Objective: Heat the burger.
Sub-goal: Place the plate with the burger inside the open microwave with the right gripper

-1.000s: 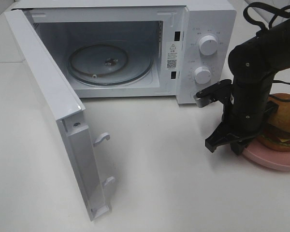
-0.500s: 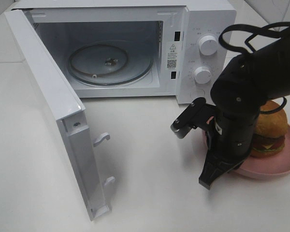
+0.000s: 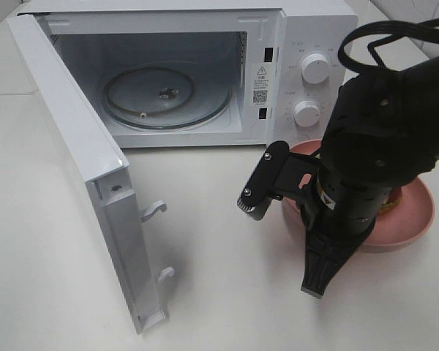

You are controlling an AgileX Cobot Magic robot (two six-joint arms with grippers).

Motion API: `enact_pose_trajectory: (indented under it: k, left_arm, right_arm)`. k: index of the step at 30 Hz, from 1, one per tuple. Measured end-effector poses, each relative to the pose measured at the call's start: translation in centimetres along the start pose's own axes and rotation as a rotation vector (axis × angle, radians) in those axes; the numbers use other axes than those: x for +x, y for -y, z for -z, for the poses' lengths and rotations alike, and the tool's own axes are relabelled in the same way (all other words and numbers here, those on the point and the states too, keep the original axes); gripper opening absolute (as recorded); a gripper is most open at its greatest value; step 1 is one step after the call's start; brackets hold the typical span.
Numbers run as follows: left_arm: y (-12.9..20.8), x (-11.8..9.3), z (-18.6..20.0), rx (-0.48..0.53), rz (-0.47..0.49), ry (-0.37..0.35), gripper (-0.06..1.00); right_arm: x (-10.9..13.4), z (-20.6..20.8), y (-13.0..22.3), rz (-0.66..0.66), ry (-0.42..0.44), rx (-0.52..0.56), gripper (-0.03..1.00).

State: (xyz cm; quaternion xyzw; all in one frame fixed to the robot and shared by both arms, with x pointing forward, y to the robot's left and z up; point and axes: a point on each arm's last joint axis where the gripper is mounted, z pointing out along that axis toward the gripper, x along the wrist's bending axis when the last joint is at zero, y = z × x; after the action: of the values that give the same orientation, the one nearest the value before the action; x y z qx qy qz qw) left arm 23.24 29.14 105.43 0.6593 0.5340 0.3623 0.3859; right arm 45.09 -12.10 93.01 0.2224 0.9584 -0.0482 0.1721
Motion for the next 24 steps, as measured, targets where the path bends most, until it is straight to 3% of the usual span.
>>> enact_pose_trajectory:
  k: [2,4,7,9,14,24]
  left_arm:
    - [0.0,0.0,0.0,0.0,0.0,0.0,0.0]
    - [0.0,0.0,0.0,0.0,0.0,0.0,0.0]
    - [0.0,0.0,0.0,0.0,0.0,0.0,0.0]
    - [0.0,0.0,0.0,0.0,0.0,0.0,0.0]
    - [0.0,0.0,0.0,0.0,0.0,0.0,0.0]
    - [0.0,0.0,0.0,0.0,0.0,0.0,0.0]
  right_arm:
    - [0.5,0.6,0.0,0.057,0.006,-0.02,0.02]
    - [1.9,1.5,0.4,0.203,0.009,-0.044,0.02]
    - [2.3,1.6,0.6,0.236,0.009,-0.047,0.02]
    - [3.0,2.0,1.3,0.358,0.01,-0.064,0.02]
    - [2.9,2.1,1.4,0.41,0.014,-0.068,0.02]
    - [2.9,2.3,0.6,0.697,0.058,-0.152,0.02]
